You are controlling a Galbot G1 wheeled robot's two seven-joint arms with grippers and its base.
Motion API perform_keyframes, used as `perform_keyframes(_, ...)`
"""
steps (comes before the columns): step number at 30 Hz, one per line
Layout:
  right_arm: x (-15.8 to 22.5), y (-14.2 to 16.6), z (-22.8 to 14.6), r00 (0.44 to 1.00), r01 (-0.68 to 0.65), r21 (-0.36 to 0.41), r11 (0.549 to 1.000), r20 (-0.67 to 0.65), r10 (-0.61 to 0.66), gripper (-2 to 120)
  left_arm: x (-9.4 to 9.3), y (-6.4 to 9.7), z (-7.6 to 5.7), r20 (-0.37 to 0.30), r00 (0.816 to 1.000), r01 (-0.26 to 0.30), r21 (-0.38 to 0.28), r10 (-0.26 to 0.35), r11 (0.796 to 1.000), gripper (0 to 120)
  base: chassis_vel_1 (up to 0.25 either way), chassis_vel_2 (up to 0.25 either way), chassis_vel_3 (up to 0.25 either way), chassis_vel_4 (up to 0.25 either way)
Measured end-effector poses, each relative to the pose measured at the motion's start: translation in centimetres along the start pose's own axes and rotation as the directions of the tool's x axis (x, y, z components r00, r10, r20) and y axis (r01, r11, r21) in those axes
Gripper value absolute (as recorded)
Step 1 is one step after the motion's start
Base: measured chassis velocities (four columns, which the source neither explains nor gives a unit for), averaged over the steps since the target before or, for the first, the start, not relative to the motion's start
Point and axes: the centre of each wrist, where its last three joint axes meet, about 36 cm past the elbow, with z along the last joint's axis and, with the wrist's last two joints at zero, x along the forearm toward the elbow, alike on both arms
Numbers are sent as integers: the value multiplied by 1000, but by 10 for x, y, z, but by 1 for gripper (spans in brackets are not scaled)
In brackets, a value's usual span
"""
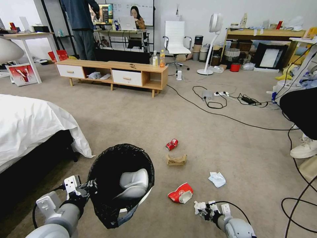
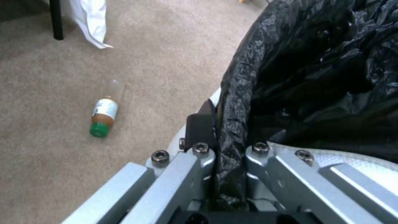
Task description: Pick up the trash bin and place the garbage on the floor into it.
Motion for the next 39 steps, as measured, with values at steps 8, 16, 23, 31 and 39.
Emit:
perform_keyframes(8,12,2,-12,999,-2,42,999,48,0,0,-1,-1,2,-4,1000,2,-3,-2,1000,3,0,0,0,0)
perform_keyframes(16,32,-2,-29,993,-18,62,998,122,10,0,0,-1,3,-7,1000,1,-4,-1,1000,3,0,0,0,0)
perform_keyframes(23,74,-18,-53,968,-61,63,996,249,44,0,-1,0,2,-6,1000,2,-6,-2,1000,3,0,0,0,0)
perform_keyframes(31,120,-30,-84,916,-104,100,990,398,56,0,-3,1,2,-10,1000,3,-6,-3,1000,3,0,0,0,0)
perform_keyframes(39,176,-8,-140,774,-27,312,950,608,-178,0,-7,3,6,-28,1000,4,-7,-4,1000,3,0,0,0,0)
